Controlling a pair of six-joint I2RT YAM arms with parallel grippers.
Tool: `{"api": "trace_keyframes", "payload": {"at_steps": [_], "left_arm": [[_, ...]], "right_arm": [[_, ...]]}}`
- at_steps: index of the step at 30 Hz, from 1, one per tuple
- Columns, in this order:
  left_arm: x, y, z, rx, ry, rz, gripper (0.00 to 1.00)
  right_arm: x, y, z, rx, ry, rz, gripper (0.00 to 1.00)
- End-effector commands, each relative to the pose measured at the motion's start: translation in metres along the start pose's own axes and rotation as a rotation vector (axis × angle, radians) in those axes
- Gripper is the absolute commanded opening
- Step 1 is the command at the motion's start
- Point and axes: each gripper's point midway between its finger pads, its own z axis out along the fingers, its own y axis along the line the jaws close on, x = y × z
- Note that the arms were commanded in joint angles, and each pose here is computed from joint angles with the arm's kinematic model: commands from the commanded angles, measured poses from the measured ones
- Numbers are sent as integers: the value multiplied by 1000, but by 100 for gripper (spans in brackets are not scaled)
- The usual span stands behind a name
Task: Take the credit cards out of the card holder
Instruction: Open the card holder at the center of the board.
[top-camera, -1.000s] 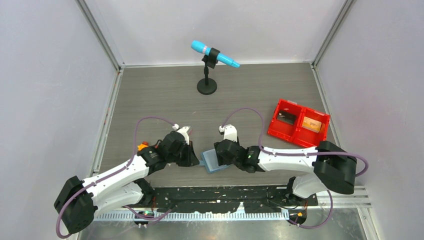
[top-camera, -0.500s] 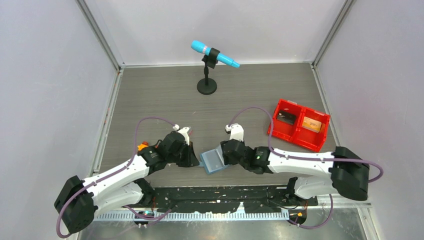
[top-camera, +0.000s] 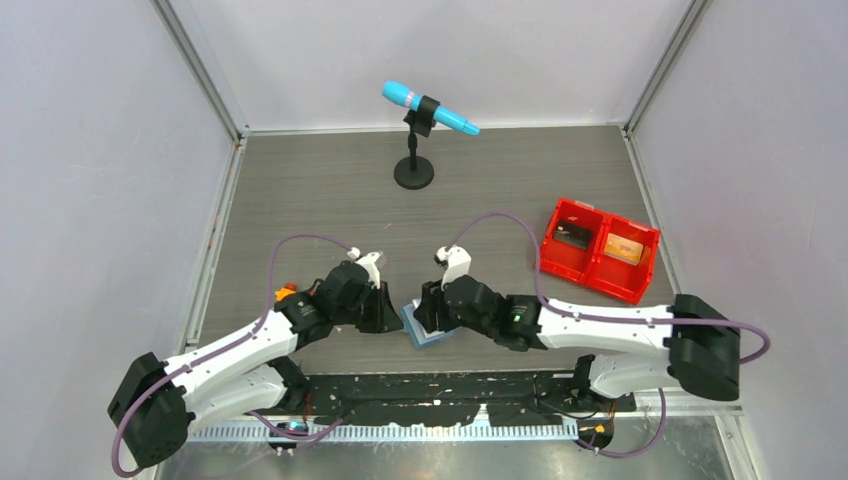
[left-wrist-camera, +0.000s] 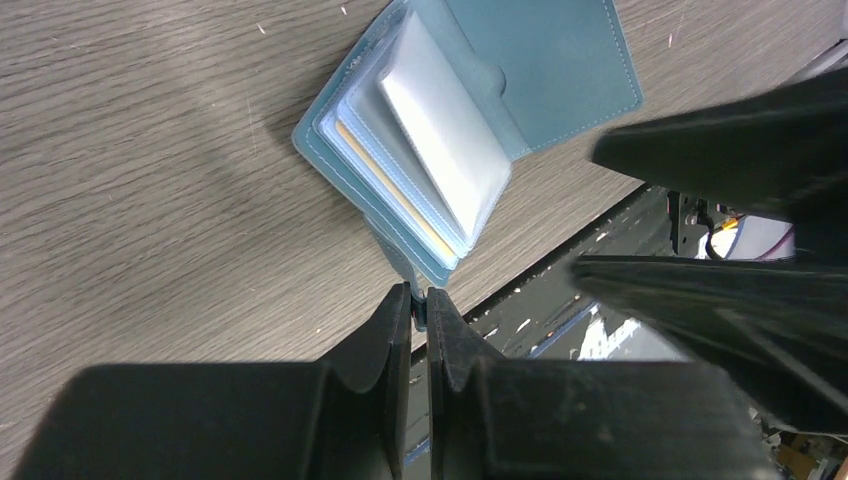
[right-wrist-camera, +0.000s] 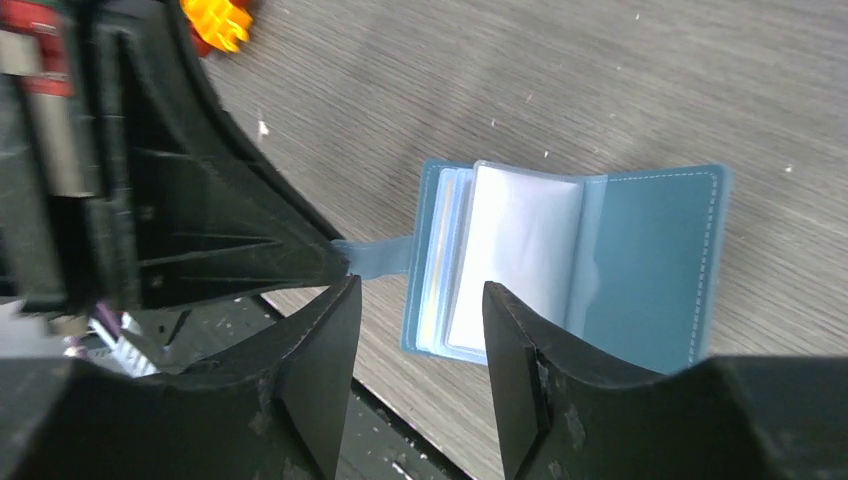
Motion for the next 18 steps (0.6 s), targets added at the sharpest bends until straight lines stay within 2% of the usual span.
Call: {"api": "trace_keyframes", "payload": {"at_steps": [1, 4, 7, 18], "left_arm": [[-19, -23, -7, 78, -62, 16, 0], [-18, -22, -8, 74, -62, 15, 0], [-18, -21, -8, 72, -64, 15, 0], [-17, -18, -7, 60, -65, 14, 0]], "right_arm": [[2, 10, 24, -10, -5, 6, 58], [13, -6, 38, 81, 24, -27, 67], [16, -15, 46, 130, 26, -49, 69], [35, -37, 55, 218, 70, -95, 62]]}}
